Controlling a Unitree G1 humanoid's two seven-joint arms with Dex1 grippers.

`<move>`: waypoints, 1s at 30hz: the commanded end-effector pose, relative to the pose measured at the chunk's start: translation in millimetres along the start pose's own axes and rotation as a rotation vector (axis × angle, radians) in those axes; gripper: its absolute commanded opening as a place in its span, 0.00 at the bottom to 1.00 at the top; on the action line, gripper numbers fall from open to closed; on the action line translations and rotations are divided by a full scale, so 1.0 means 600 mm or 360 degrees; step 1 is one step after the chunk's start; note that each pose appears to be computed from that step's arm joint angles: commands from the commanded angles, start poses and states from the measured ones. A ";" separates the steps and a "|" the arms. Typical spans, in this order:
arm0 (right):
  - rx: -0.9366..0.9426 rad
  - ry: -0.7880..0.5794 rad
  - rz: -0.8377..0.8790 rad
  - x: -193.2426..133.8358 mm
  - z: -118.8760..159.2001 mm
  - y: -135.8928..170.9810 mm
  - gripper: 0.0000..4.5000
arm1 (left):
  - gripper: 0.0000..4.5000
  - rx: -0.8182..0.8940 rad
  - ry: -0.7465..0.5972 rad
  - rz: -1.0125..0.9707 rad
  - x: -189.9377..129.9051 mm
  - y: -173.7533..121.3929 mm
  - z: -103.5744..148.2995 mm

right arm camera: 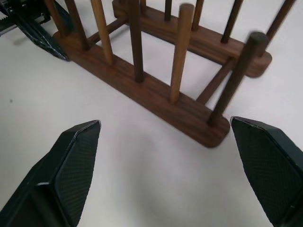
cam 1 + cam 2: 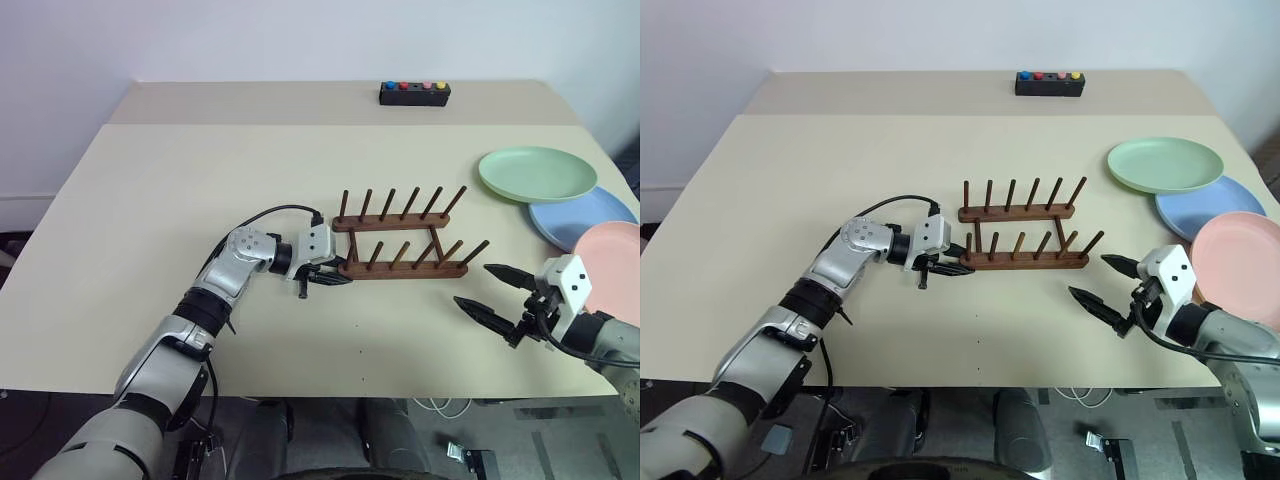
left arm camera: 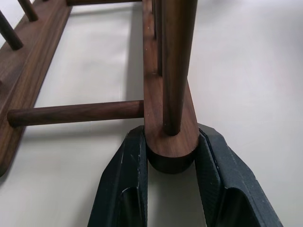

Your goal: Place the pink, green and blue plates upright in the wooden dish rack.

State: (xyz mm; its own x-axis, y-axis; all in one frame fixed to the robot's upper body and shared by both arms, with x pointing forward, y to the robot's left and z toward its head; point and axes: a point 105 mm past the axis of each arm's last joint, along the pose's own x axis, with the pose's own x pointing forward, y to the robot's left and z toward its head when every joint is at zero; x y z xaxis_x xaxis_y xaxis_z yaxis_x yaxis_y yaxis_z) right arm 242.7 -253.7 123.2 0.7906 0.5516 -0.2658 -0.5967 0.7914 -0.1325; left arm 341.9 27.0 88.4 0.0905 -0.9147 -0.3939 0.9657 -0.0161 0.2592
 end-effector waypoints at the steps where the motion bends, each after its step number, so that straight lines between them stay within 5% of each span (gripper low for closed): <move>1: -0.0070 -0.0068 -0.0054 -0.013 0.023 -0.001 1.00 | 0.17 0.0076 -0.0028 -0.0020 0.001 0.008 0.013; 8: -0.0074 -0.0063 -0.0083 -0.019 0.022 -0.002 1.00 | 0.17 0.0044 -0.0046 -0.0006 0.007 0.019 0.014; 16: -0.0092 -0.0030 -0.0089 -0.014 0.018 -0.006 1.00 | 0.98 -0.0039 -0.0098 0.0178 -0.023 0.037 0.010; 19: -0.0092 -0.0025 -0.0091 -0.014 0.018 -0.008 1.00 | 0.98 -0.0134 -0.0128 0.0294 -0.051 0.030 0.003; 22: -0.0093 0.0006 -0.0092 -0.013 0.011 -0.011 0.81 | 1.00 -0.0198 -0.0132 0.0379 -0.075 0.010 -0.005; 24: -0.0098 0.0040 -0.0088 -0.009 0.005 -0.014 0.60 | 1.00 -0.0246 -0.0081 0.0438 -0.094 -0.010 -0.021; 27: -0.0113 0.0060 -0.0060 -0.001 0.002 -0.015 0.24 | 0.80 -0.0281 -0.0090 0.0490 -0.107 -0.036 -0.021; 29: -0.0111 0.0071 -0.0034 0.005 0.000 -0.014 0.02 | 0.58 -0.0277 -0.0090 0.0477 -0.104 -0.048 -0.016; 30: -0.0118 0.0081 -0.0014 0.009 -0.001 -0.012 0.00 | 0.47 -0.0273 -0.0089 0.0464 -0.097 -0.053 -0.011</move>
State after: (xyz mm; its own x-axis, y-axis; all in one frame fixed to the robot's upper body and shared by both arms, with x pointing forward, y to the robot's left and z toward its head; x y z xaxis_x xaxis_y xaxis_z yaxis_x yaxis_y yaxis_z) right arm 249.4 -257.8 115.8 0.7936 0.5198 -0.3161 -0.5870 0.7908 -0.1734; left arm 311.0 93.8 81.5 0.3717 -0.8747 -0.3111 0.9277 0.3370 0.1609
